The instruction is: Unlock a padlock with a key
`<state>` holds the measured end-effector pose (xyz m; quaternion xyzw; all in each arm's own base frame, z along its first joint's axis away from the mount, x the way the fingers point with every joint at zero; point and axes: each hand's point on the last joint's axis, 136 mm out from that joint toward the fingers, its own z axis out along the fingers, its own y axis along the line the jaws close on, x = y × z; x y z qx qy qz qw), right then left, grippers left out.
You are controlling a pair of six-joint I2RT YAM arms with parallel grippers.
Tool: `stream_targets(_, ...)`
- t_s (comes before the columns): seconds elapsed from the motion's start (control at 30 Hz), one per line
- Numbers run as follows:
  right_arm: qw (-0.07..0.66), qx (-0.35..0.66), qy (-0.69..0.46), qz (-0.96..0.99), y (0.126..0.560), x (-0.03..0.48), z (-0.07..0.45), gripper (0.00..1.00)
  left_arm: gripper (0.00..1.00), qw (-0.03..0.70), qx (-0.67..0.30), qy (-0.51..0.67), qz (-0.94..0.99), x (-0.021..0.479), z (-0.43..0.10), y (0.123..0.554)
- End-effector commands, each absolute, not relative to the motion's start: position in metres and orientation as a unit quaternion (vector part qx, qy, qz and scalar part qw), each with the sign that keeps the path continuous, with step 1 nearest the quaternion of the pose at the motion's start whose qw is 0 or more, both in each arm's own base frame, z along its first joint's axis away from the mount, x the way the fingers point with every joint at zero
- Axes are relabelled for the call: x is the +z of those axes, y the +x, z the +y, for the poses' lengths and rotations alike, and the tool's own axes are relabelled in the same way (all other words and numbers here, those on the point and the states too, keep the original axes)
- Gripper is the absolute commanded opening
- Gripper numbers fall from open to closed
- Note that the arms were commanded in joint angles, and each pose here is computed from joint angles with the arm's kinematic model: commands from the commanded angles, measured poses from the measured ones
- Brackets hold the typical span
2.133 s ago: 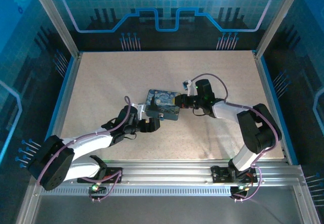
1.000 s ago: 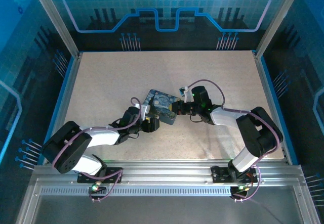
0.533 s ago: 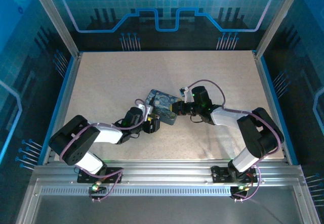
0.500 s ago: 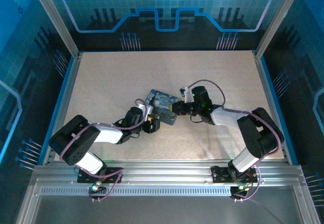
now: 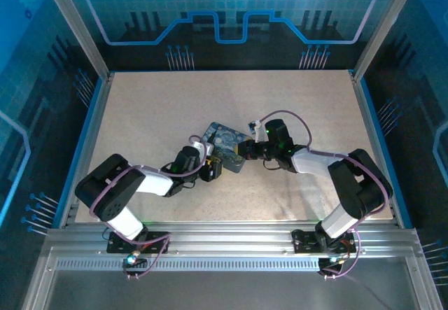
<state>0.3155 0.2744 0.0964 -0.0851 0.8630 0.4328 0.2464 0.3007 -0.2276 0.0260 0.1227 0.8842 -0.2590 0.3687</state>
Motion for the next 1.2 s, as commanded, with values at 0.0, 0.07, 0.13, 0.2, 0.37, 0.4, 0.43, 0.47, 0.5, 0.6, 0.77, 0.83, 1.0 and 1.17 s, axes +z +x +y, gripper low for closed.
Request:
stream_targets(0.0, 0.205, 0.407, -0.078, 0.887, 0.299, 0.070, 0.269, 0.00, 0.53, 0.351, -0.296, 0.138, 0.878, 0.025, -0.246, 0.298)
stream_targets(0.07, 0.205, 0.407, -0.078, 0.887, 0.299, 0.070, 0.269, 0.00, 0.51, 0.350, -0.301, 0.140, 0.876, 0.025, -0.248, 0.298)
stream_targets(0.13, 0.206, 0.408, -0.078, 0.886, 0.299, 0.070, 0.270, 0.00, 0.48, 0.349, -0.305, 0.140, 0.875, 0.026, -0.249, 0.297)
stream_targets(0.2, 0.206, 0.408, -0.077, 0.886, 0.299, 0.070, 0.270, 0.00, 0.46, 0.347, -0.309, 0.141, 0.874, 0.026, -0.251, 0.296)
stream_targets(0.37, 0.206, 0.408, -0.077, 0.886, 0.300, 0.070, 0.270, 0.00, 0.43, 0.346, -0.315, 0.141, 0.872, 0.027, -0.253, 0.294)
stream_targets(0.4, 0.207, 0.408, -0.077, 0.886, 0.300, 0.070, 0.270, 0.00, 0.43, 0.345, -0.316, 0.141, 0.872, 0.027, -0.253, 0.294)
stream_targets(0.43, 0.207, 0.408, -0.078, 0.886, 0.300, 0.070, 0.270, 0.00, 0.43, 0.345, -0.318, 0.142, 0.872, 0.028, -0.254, 0.293)
stream_targets(0.47, 0.206, 0.407, -0.077, 0.886, 0.300, 0.070, 0.270, 0.00, 0.43, 0.344, -0.320, 0.143, 0.871, 0.028, -0.255, 0.292)
stream_targets(0.5, 0.207, 0.408, -0.078, 0.886, 0.300, 0.070, 0.270, 0.00, 0.43, 0.344, -0.321, 0.144, 0.870, 0.029, -0.256, 0.292)
stream_targets(0.6, 0.207, 0.409, -0.078, 0.886, 0.300, 0.070, 0.270, 0.00, 0.43, 0.345, -0.321, 0.146, 0.870, 0.029, -0.257, 0.291)
stream_targets(0.77, 0.207, 0.408, -0.078, 0.886, 0.300, 0.070, 0.270, 0.00, 0.43, 0.347, -0.322, 0.148, 0.868, 0.031, -0.258, 0.289)
stream_targets(0.83, 0.207, 0.409, -0.077, 0.886, 0.300, 0.069, 0.270, 0.00, 0.43, 0.348, -0.323, 0.151, 0.867, 0.032, -0.258, 0.288)
stream_targets(1.0, 0.207, 0.409, -0.077, 0.885, 0.300, 0.070, 0.270, 0.00, 0.44, 0.348, -0.319, 0.146, 0.869, 0.031, -0.257, 0.288)
stream_targets(1.17, 0.208, 0.410, -0.077, 0.885, 0.299, 0.071, 0.270, 0.00, 0.43, 0.350, -0.316, 0.134, 0.872, 0.031, -0.256, 0.291)
